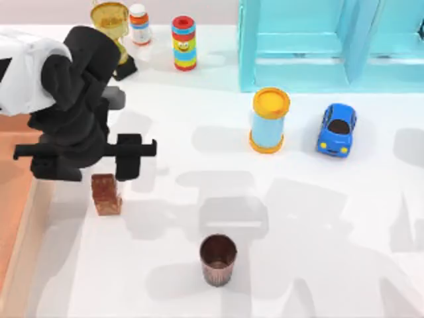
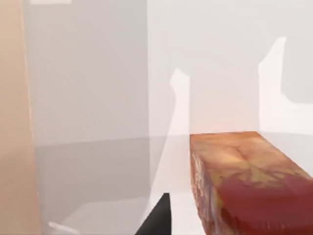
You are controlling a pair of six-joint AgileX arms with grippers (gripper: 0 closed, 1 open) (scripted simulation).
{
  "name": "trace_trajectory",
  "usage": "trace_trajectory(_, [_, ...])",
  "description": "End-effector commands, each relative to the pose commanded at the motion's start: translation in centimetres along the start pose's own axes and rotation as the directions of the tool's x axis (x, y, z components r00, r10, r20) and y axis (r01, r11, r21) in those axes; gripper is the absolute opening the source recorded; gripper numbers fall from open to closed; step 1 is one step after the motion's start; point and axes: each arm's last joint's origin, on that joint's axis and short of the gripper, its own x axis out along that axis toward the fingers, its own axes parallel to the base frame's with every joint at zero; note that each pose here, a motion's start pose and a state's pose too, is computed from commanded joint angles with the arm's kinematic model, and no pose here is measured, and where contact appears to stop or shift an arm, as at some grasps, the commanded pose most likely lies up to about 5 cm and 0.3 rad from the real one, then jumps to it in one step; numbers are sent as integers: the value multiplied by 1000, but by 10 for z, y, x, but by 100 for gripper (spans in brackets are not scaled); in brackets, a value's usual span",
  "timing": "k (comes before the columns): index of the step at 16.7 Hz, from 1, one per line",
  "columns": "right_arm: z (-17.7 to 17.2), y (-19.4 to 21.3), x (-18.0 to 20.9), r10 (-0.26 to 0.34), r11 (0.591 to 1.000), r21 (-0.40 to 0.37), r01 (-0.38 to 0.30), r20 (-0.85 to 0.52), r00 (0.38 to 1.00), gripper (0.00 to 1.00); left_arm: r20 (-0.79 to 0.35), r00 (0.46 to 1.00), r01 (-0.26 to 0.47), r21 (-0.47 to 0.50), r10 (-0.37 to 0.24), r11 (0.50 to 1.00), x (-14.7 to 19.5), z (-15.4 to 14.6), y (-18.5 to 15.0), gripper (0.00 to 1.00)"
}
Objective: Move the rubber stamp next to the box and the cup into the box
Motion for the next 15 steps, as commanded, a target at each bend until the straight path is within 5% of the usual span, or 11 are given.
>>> trace_trajectory(2, [0, 0, 0, 0, 1000, 0, 0, 0, 1000, 100, 0, 1000, 0, 0, 0, 1000, 0, 0, 0, 100])
trace_trajectory(15, [0, 0, 0, 0, 1000, 0, 0, 0, 1000, 100, -1, 1000, 2, 6, -2, 1000, -21, 8, -4, 100])
